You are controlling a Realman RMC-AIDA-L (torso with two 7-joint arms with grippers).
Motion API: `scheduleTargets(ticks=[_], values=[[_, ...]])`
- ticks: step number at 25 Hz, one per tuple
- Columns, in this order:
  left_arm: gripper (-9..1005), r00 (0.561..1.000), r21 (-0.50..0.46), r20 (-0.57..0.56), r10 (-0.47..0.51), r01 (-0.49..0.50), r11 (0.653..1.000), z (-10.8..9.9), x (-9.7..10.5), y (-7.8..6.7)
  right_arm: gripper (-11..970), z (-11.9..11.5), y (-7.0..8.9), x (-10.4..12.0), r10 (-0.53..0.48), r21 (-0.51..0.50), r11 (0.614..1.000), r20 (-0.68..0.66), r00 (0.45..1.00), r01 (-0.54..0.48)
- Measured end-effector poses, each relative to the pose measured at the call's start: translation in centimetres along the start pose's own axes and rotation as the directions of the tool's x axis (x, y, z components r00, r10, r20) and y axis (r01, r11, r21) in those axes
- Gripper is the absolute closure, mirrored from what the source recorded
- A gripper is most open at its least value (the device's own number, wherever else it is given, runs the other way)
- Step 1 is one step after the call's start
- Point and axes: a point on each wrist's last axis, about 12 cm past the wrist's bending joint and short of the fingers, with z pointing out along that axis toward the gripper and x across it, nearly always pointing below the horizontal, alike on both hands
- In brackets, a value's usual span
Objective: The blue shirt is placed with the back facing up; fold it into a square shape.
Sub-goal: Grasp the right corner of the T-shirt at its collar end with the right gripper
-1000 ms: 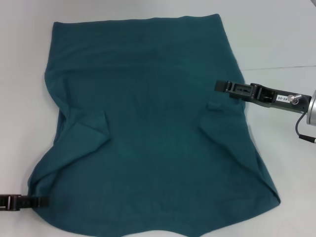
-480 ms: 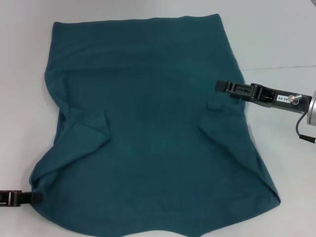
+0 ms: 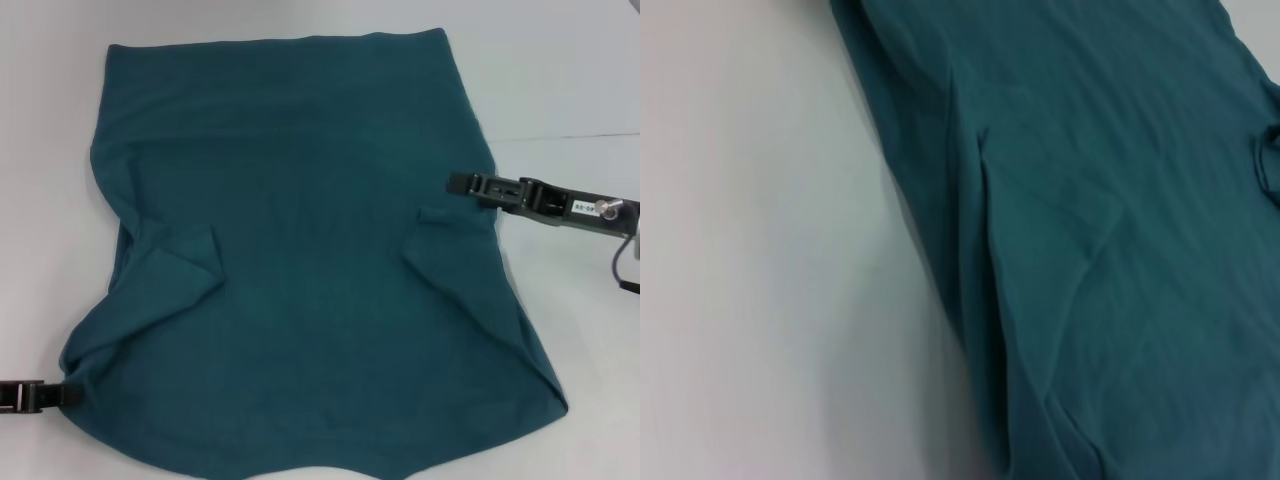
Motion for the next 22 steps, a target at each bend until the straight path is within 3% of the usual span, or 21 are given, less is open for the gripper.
scheduleTargets(ticks=[15, 22], values=[[908, 1.0, 0.022, 0.029, 0.001, -0.002, 1.0, 0.0, -0.3, -0.2, 29, -6.0, -3.4, 1.9, 0.178, 0.15, 0.975, -0.109, 0.978, -0.161], [908, 0.999, 0.032, 0.05, 0.004, -0.006, 0.999, 0.1, -0.5, -0.4, 29, -5.9, -3.4, 2.8, 0.194, 0.163, 0.972, -0.158, 0.968, -0.168]])
